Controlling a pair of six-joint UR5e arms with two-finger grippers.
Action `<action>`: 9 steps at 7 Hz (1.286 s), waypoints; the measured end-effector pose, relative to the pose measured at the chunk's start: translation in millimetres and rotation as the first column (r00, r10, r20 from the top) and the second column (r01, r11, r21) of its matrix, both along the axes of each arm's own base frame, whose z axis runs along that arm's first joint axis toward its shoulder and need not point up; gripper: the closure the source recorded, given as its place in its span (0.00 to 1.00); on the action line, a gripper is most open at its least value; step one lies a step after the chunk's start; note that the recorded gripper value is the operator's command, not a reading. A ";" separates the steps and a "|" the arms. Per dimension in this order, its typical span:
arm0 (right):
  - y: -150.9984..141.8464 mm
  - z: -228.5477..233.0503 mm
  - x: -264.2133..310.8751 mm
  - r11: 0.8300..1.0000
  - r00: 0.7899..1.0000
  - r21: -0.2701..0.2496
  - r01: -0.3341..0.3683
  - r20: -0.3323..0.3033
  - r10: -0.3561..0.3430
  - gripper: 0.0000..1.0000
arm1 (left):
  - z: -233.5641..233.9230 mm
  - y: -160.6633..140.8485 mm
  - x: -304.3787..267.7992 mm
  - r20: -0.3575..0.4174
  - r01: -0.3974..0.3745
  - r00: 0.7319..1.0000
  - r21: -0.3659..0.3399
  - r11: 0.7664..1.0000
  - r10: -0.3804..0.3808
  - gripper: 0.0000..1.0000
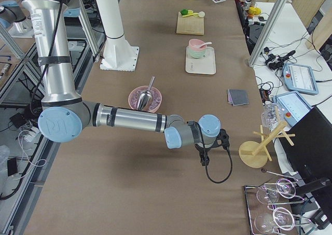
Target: Stack pink bowl on green and place spoon
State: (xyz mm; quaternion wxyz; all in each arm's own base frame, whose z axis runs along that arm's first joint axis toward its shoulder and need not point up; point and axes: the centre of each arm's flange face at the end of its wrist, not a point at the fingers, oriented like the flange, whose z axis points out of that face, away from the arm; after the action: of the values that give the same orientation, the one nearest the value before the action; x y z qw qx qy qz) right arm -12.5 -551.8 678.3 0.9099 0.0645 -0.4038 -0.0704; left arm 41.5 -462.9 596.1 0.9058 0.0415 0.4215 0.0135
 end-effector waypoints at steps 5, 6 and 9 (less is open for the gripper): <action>2.2 1.4 0.8 1.000 1.000 -0.001 -0.001 -0.002 0.001 0.00 | 17.9 1.4 -1.4 0.003 0.007 1.000 -0.036 0.999 -0.007 0.02; 2.3 1.9 0.9 1.000 1.000 -0.002 -0.002 -0.003 0.002 0.00 | 18.5 0.0 -2.3 0.003 0.007 1.000 -0.034 0.999 -0.007 0.02; 1.4 1.4 0.8 1.000 1.000 -0.004 -0.004 -0.004 0.004 0.00 | 18.8 -2.1 -2.9 0.004 0.007 1.000 -0.030 1.000 -0.007 0.02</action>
State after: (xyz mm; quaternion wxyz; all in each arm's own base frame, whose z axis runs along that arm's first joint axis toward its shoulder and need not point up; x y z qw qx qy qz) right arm -11.7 -550.4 679.7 0.9109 0.0633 -0.4021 -0.0681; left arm 38.6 -464.9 615.0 0.9071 0.0294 0.4199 0.0041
